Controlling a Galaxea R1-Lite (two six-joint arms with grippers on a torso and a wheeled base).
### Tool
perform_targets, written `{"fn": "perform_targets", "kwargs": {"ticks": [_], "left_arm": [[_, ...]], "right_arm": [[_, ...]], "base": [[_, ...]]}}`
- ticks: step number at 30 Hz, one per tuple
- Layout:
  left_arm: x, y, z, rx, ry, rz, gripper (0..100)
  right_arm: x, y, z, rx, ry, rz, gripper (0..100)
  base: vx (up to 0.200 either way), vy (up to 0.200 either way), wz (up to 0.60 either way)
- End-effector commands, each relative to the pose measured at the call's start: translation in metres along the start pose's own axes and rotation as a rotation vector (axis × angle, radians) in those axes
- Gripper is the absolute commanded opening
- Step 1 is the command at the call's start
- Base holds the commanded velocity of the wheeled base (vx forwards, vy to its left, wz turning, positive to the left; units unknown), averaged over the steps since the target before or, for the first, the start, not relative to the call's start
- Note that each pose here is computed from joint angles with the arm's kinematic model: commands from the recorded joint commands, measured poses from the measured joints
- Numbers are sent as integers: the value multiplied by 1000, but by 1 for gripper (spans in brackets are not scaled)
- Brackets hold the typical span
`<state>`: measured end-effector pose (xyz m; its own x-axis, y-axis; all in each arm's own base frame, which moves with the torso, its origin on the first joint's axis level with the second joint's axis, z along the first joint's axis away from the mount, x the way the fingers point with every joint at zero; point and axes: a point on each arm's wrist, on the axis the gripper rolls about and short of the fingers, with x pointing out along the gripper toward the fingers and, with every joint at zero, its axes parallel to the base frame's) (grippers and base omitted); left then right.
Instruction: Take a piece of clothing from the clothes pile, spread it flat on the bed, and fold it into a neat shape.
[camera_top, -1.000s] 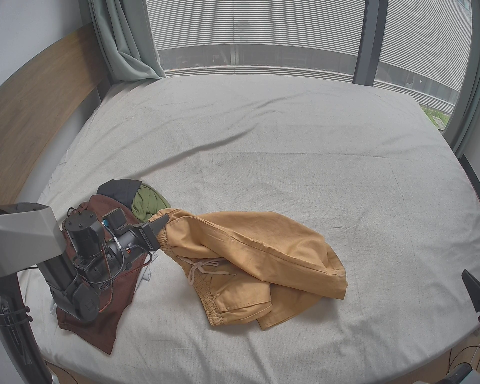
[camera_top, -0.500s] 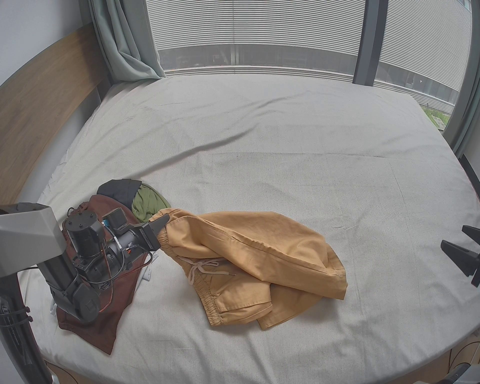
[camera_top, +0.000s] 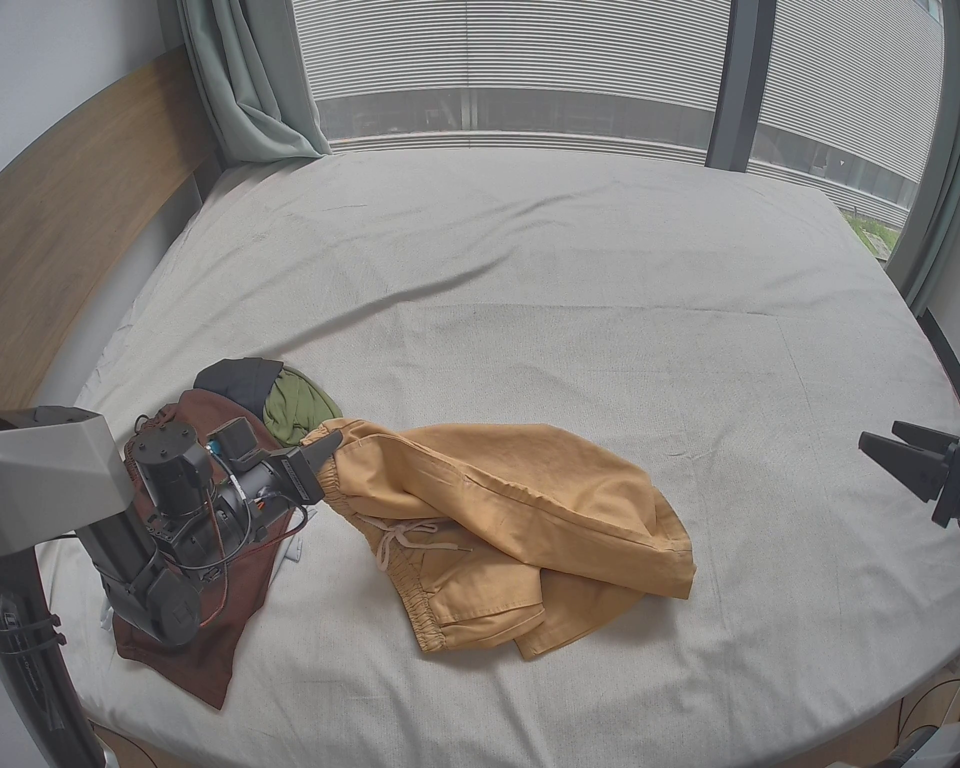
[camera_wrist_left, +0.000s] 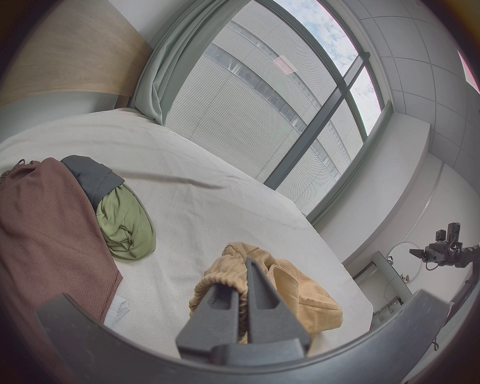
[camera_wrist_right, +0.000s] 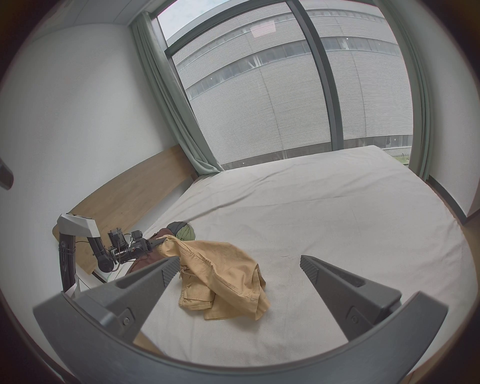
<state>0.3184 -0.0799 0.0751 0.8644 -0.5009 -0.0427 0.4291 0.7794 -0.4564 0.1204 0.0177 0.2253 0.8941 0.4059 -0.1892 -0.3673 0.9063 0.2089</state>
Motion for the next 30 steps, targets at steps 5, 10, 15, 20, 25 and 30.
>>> {"fn": "perform_targets", "kwargs": {"ticks": [5,10,15,20,25,30], "left_arm": [[-1,1,2,1,-8,2,0],[-1,0,5,4,-18,-2,0],[-1,-2,6,6,-20,-6,0],[-1,-2,5,5,-17,-5,0],[-2,-2,5,5,-15,-6,0],[-1,-3,3,3,-9,-8,0]], "right_arm": [[35,-8,-16,56,145,21,100],[50,-6,-27,90,179,62,100],[62,-6,-31,141,173,83,100],[70,-9,-37,166,206,101,100],[82,-13,-48,187,262,98,100],[91,-17,-56,200,290,112,100]], "base": [[0,0,0],[0,0,0],[0,0,0],[0,0,0],[0,0,0],[0,0,0]]}}
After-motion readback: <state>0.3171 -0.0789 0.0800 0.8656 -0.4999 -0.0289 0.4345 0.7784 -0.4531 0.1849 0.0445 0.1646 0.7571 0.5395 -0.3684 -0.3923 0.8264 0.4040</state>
